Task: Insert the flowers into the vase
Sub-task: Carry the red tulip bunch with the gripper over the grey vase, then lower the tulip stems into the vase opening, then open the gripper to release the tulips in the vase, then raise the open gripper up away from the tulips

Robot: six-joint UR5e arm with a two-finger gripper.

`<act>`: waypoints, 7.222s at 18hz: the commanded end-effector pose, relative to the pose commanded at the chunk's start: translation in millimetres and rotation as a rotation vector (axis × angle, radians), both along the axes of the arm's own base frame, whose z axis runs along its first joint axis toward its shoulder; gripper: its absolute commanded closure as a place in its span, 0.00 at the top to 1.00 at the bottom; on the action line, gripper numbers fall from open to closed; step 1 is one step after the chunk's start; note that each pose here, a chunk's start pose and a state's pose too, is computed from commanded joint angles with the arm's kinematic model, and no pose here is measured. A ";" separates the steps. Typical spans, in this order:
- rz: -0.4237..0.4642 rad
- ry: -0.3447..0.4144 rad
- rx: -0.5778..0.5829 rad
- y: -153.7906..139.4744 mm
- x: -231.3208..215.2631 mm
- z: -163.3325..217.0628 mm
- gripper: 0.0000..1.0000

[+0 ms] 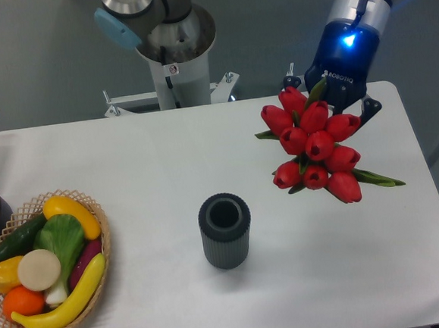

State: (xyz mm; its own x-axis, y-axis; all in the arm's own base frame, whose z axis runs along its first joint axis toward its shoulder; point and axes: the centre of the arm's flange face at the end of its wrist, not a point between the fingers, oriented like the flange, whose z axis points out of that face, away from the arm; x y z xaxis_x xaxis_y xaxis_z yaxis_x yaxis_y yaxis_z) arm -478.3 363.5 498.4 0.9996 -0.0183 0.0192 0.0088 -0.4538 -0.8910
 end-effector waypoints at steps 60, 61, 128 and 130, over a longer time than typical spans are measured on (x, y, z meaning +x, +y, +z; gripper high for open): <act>-0.310 -0.165 0.401 52.2 59.1 -118.4 0.35; -0.311 -0.170 0.399 53.2 58.8 -121.0 0.35; -0.085 0.235 -0.349 -6.4 45.2 -113.0 1.00; -0.047 0.274 -0.393 -17.9 40.7 -99.6 1.00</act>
